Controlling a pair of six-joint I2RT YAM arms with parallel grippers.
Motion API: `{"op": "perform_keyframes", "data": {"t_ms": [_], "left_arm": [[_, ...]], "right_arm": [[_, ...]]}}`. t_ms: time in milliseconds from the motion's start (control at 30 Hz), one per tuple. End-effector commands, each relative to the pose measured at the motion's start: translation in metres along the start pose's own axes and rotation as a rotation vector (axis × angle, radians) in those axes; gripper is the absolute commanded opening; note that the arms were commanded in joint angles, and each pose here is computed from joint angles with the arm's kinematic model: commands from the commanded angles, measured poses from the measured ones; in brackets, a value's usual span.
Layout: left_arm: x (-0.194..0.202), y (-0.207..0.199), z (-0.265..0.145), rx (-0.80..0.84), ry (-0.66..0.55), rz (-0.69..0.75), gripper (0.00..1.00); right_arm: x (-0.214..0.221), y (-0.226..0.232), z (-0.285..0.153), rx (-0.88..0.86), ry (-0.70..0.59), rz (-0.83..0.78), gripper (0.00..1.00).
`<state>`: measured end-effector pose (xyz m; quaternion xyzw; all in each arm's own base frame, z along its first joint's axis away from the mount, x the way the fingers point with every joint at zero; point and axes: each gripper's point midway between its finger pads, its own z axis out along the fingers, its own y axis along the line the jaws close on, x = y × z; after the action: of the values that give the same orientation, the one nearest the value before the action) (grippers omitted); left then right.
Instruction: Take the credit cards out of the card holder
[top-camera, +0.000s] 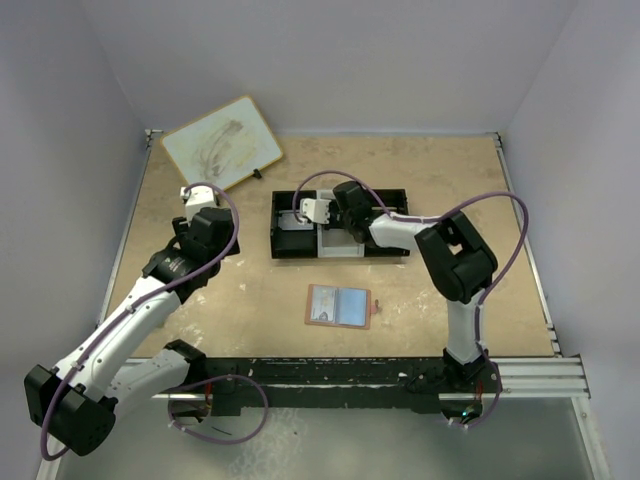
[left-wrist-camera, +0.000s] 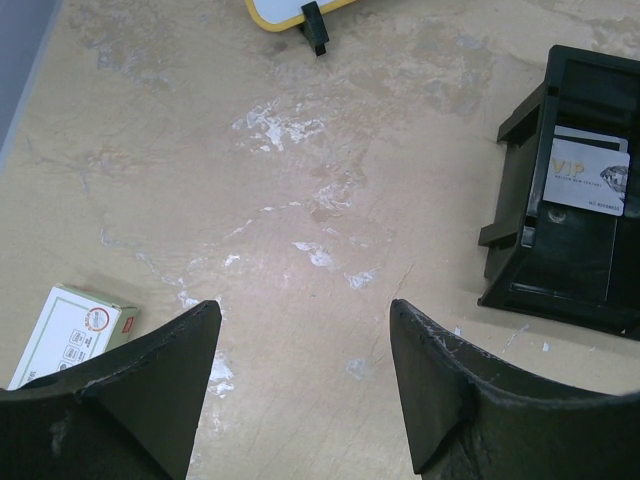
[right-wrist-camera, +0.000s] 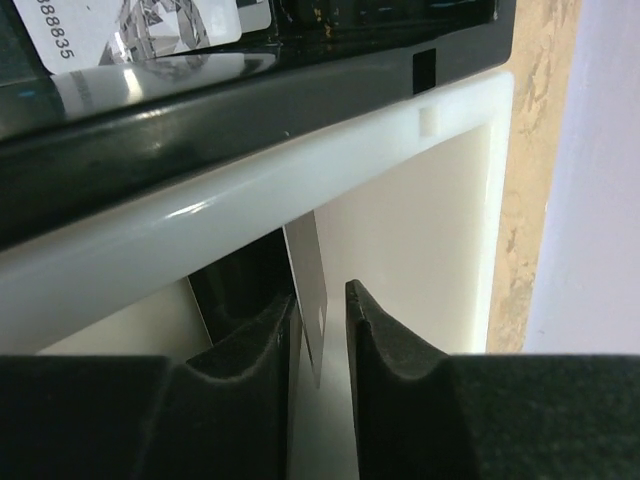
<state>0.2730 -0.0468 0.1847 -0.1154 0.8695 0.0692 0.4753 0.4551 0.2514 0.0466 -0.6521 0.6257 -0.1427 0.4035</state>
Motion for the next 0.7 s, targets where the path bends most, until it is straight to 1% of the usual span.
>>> {"op": "perform_keyframes", "data": {"t_ms": [0,33,67,100,267,500,533,600,667], "left_arm": [[-0.005,0.001,0.000,-0.005,-0.016,0.002,0.66],[-0.005,0.001,0.000,-0.004,-0.014,0.003,0.66],[-0.005,0.001,0.001,-0.005,-0.013,0.004,0.66],[-0.004,0.001,0.001,-0.004,-0.011,0.005,0.66],[-0.003,-0.001,0.001,0.002,-0.007,0.007,0.66],[0.000,-0.004,0.002,0.017,0.007,0.011,0.67],[0.000,-0.005,0.002,0.020,0.008,0.011,0.66],[0.000,-0.007,0.002,0.030,0.011,0.011,0.66],[0.002,-0.009,0.001,0.044,0.017,0.010,0.66]], "right_arm": [[-0.021,-0.024,-0.015,0.033,-0.068,0.079,0.29],[-0.024,-0.026,-0.019,0.030,-0.080,0.091,0.30],[-0.028,-0.028,-0.024,0.027,-0.094,0.101,0.41],[-0.031,-0.031,-0.027,0.026,-0.104,0.108,0.45],[-0.041,-0.040,-0.044,0.022,-0.141,0.135,0.48],[-0.064,-0.060,-0.084,0.052,-0.254,0.213,0.52],[-0.068,-0.070,-0.094,0.086,-0.276,0.250,0.53],[-0.078,-0.090,-0.119,0.165,-0.341,0.382,0.52],[-0.084,-0.100,-0.148,0.214,-0.424,0.594,0.51]]}}
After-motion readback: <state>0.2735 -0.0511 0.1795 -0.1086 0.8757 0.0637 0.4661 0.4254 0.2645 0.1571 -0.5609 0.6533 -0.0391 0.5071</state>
